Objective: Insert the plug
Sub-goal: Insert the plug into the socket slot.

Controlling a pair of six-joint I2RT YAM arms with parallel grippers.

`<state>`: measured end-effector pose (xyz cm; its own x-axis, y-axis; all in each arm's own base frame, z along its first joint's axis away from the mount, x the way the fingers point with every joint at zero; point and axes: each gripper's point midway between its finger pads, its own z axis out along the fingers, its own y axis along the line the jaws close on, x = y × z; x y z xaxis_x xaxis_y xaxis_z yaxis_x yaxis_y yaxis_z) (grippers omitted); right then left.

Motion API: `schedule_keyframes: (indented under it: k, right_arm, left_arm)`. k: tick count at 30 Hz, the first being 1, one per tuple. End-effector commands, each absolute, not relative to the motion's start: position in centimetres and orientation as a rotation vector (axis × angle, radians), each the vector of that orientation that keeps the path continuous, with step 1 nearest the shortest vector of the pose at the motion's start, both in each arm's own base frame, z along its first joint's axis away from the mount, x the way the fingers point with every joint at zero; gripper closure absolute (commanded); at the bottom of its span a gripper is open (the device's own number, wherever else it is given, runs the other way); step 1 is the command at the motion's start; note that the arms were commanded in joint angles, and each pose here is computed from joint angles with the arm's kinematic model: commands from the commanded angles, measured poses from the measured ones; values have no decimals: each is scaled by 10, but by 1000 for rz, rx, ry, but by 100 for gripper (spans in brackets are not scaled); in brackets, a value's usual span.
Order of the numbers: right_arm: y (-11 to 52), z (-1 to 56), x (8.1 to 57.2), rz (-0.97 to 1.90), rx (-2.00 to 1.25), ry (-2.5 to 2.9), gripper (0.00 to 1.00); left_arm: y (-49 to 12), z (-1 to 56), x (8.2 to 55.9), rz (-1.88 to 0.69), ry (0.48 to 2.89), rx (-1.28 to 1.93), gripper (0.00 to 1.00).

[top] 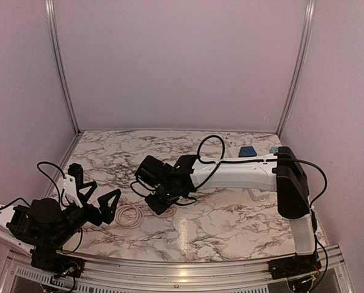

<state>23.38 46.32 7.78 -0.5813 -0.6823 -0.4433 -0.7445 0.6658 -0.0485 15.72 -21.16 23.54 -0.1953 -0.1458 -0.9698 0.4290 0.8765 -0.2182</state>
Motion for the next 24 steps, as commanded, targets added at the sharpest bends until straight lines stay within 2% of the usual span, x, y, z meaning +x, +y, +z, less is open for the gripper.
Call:
schedule_keyframes:
  k: [1,13,24]
  right_arm:
    - [422,4,213,-10,-1237,2640,100]
    - [398,-41,202,-82,-1301,2736,100]
    - [380,-87,182,6,-1366,2862,100]
  left_arm:
    - [-209,234,158,-536,1697,195,1]
    - [-209,236,157,-548,1694,198,2]
    - [-212,236,156,-564,1695,204,2]
